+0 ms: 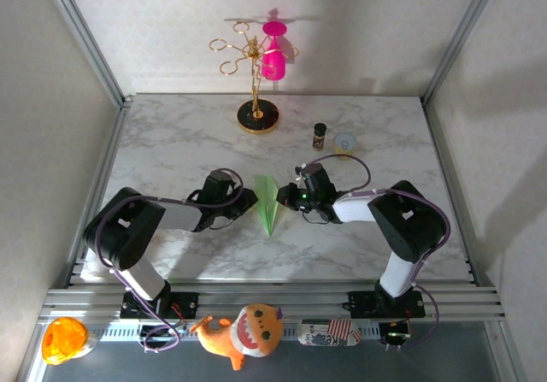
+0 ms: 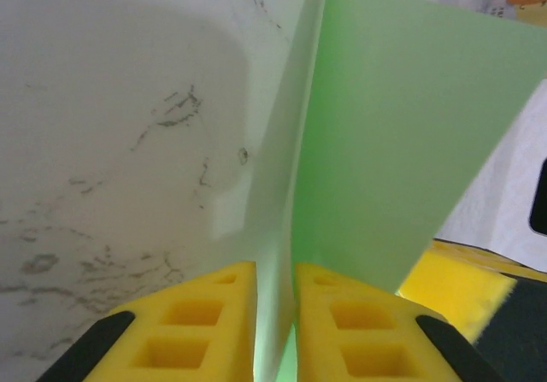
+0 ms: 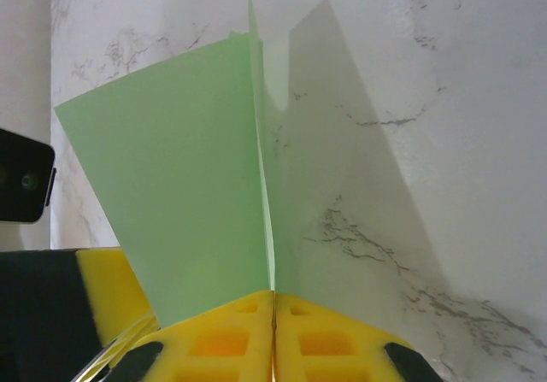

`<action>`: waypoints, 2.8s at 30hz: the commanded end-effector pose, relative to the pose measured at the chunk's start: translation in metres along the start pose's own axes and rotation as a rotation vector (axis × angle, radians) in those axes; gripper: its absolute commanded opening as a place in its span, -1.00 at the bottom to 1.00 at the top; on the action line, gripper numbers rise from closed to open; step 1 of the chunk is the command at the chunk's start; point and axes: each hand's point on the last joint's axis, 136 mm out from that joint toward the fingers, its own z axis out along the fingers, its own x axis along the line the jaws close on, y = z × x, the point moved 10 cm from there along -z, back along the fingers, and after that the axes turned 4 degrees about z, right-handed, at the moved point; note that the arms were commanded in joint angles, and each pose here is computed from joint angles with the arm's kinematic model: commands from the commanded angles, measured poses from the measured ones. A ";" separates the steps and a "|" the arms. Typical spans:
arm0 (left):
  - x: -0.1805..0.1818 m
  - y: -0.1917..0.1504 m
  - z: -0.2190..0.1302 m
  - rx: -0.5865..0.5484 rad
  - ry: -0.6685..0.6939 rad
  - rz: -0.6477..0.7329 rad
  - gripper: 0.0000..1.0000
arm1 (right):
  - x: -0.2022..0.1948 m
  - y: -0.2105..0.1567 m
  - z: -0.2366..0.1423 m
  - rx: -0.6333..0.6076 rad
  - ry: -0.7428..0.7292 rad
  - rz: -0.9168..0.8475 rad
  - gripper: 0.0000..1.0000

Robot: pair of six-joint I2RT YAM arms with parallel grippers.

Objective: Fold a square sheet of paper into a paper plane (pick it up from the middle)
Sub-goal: Turn over a paper plane at the center of the table.

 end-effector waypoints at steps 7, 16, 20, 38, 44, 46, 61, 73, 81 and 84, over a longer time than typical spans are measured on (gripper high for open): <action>-0.007 0.006 -0.003 -0.064 0.016 0.014 -1.00 | -0.010 0.003 -0.004 -0.028 -0.051 0.004 -0.91; -0.004 0.003 -0.017 -0.193 -0.010 -0.056 -1.00 | -0.010 0.005 -0.006 -0.063 -0.046 0.021 -0.95; 0.000 0.000 -0.019 -0.197 0.004 -0.065 -1.00 | -0.013 0.004 -0.004 -0.055 -0.056 0.033 -0.95; 0.021 -0.007 -0.018 -0.196 0.130 -0.143 -0.98 | -0.024 -0.001 0.001 -0.028 -0.114 0.073 -0.94; 0.012 -0.003 -0.016 -0.172 0.106 -0.106 -0.84 | -0.021 0.001 0.003 -0.007 -0.092 0.054 -0.92; 0.003 0.001 -0.017 -0.156 0.108 -0.061 -0.71 | -0.017 0.003 0.003 0.004 -0.083 0.034 -0.91; -0.049 -0.001 -0.041 -0.128 0.118 0.150 -0.51 | -0.007 0.008 0.007 0.036 -0.058 -0.004 -0.88; -0.050 -0.016 -0.010 -0.059 0.266 0.159 -0.48 | -0.009 0.008 0.009 0.039 -0.067 0.001 -0.88; -0.048 -0.022 0.003 -0.016 0.282 0.170 -0.38 | -0.010 0.007 0.009 0.042 -0.072 0.005 -0.88; -0.047 -0.025 0.005 0.002 0.292 0.176 -0.34 | -0.011 0.007 0.010 0.045 -0.073 0.006 -0.88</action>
